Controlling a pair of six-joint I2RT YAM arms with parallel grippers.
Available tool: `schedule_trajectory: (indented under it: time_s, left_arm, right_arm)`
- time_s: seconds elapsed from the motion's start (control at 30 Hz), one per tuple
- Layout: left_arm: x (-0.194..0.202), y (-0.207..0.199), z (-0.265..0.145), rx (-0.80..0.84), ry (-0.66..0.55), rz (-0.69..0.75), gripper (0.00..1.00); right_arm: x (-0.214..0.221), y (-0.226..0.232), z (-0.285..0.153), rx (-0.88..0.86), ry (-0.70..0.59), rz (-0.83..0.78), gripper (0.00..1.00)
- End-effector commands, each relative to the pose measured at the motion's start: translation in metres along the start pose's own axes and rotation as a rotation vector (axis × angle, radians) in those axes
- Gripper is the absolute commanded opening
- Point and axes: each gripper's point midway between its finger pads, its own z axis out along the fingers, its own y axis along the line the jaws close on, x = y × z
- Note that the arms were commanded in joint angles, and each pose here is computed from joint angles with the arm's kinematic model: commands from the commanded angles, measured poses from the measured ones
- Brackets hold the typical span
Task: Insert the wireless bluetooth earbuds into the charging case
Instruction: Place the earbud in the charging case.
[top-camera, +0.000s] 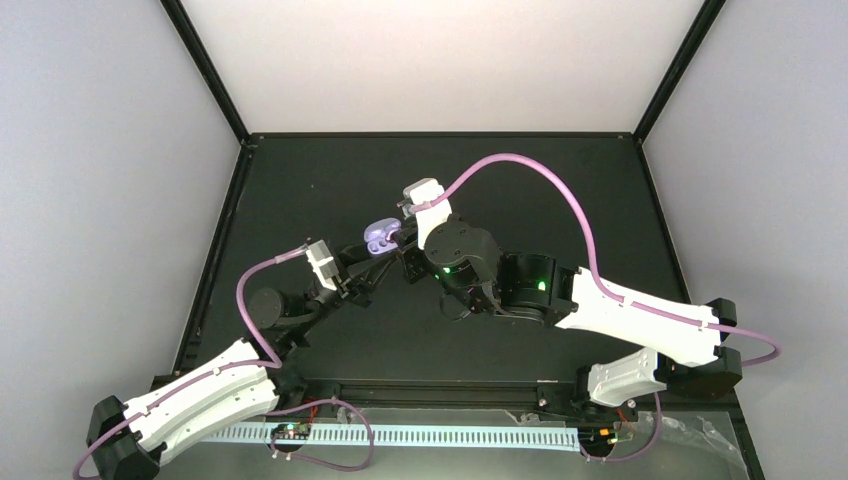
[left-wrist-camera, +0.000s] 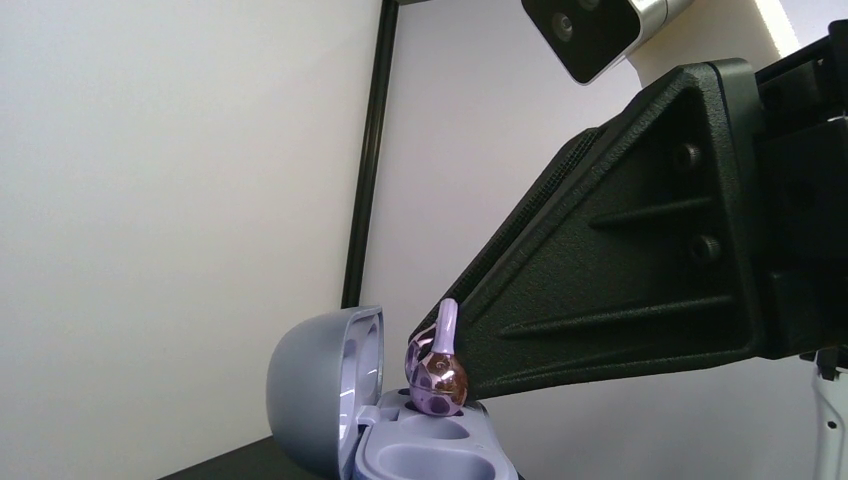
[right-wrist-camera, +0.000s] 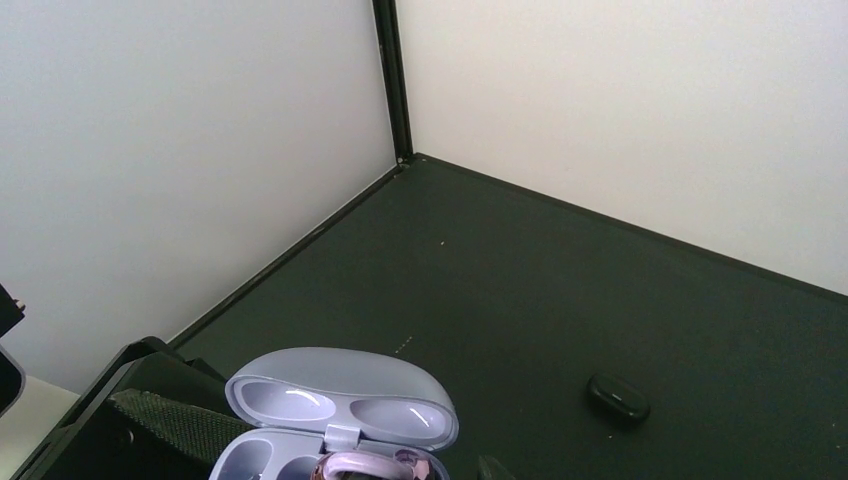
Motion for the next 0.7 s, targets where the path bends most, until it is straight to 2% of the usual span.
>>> schedule_trajectory:
  time_s: [0.0, 0.67]
  left_arm:
    - [-0.0255, -0.0057, 0.0004, 0.012, -0.071, 0.007, 0.02]
    - [-0.0249, -0.006, -0.0005, 0.014, -0.069, 0.003, 0.02]
  right_arm:
    - [-0.0098, -0.0084, -0.0086, 0.035, -0.025, 0.007, 0.23]
    - [-0.0091, -0.0085, -0.0095, 0.03, -0.025, 0.008, 0.19]
